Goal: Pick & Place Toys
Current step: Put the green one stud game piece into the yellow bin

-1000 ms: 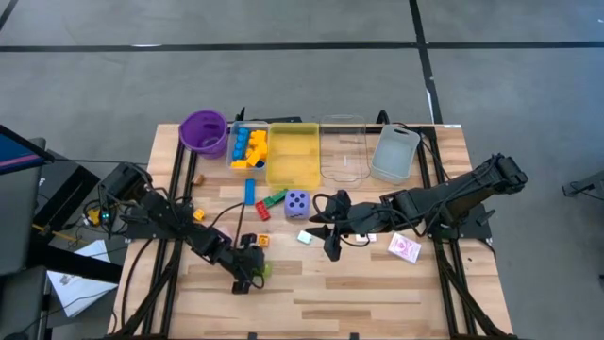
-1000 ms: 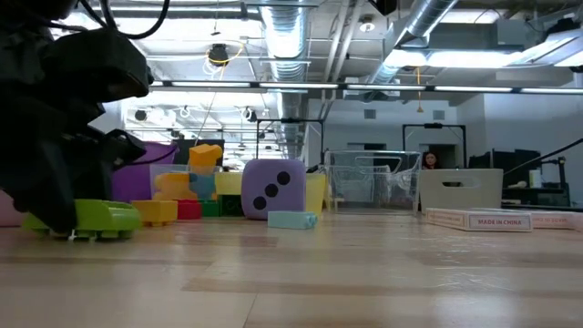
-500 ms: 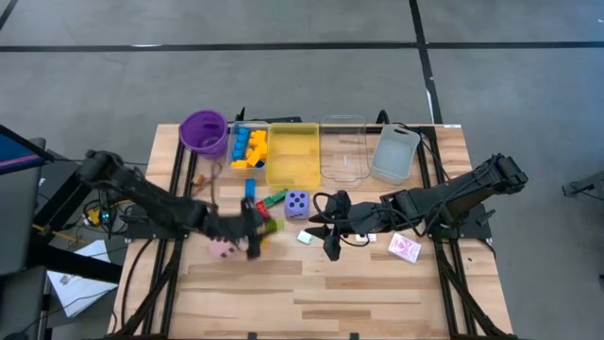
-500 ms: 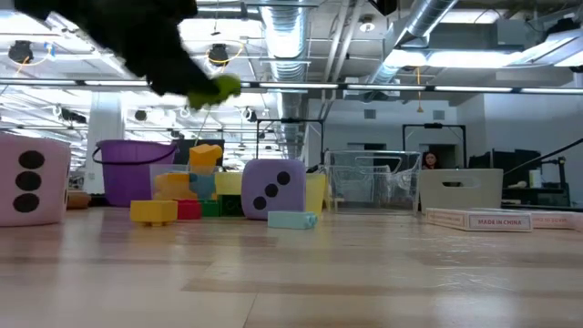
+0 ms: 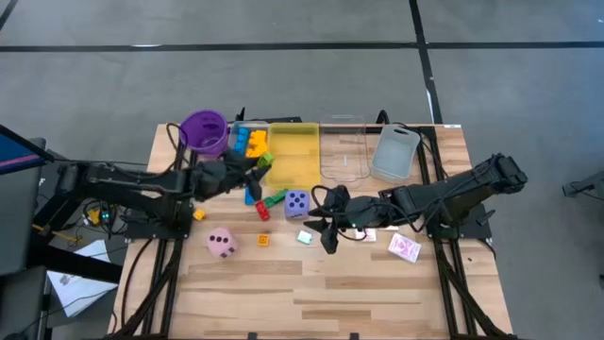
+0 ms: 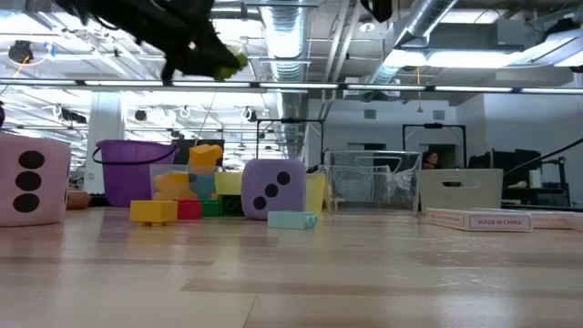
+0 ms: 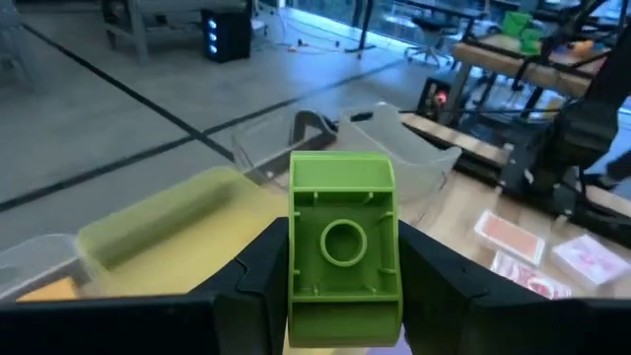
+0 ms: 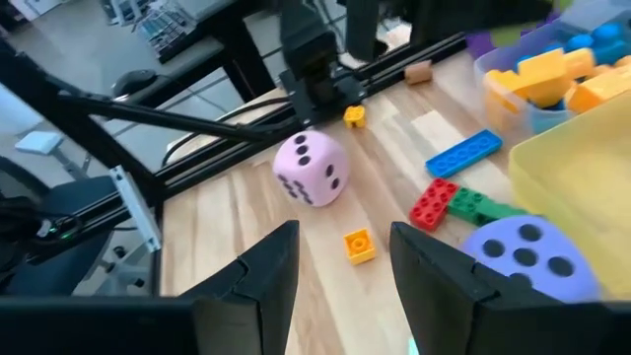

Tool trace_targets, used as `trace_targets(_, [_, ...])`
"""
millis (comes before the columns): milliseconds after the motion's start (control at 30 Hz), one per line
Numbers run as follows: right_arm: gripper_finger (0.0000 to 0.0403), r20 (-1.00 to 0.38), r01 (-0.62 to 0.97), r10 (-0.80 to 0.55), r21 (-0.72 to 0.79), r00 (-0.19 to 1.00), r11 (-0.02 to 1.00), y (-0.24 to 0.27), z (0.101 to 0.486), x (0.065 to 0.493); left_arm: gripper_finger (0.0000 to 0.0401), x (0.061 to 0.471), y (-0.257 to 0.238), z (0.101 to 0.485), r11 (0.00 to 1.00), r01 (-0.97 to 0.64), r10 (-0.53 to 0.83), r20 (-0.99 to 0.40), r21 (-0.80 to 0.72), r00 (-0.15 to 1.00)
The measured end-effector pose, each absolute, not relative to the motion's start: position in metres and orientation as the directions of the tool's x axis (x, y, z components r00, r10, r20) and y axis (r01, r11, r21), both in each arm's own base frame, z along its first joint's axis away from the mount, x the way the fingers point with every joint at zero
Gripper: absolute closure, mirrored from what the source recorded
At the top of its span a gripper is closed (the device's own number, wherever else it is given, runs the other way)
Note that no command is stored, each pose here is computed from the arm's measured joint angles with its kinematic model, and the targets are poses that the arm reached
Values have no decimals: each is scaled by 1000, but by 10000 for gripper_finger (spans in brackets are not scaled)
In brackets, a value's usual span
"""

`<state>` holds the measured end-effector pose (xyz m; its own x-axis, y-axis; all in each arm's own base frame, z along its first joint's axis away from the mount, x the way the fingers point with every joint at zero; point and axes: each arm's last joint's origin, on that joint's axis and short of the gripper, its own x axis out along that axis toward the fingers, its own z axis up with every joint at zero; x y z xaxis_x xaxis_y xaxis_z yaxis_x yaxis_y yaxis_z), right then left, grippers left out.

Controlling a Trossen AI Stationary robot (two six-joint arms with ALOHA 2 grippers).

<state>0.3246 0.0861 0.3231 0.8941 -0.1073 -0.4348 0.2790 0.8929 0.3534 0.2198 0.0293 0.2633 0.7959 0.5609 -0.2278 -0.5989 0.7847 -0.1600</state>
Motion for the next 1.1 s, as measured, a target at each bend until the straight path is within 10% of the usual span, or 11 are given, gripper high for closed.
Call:
trace_targets(733, [249, -426, 535, -362, 418, 829, 734, -12, 324, 336, 266, 270, 133, 201, 767, -608, 537, -314, -205, 783])
trace_targets(1100, [249, -436, 524, -358, 354, 825, 775, -29, 324, 335, 179, 280, 142, 217, 788, -595, 544, -272, -158, 794])
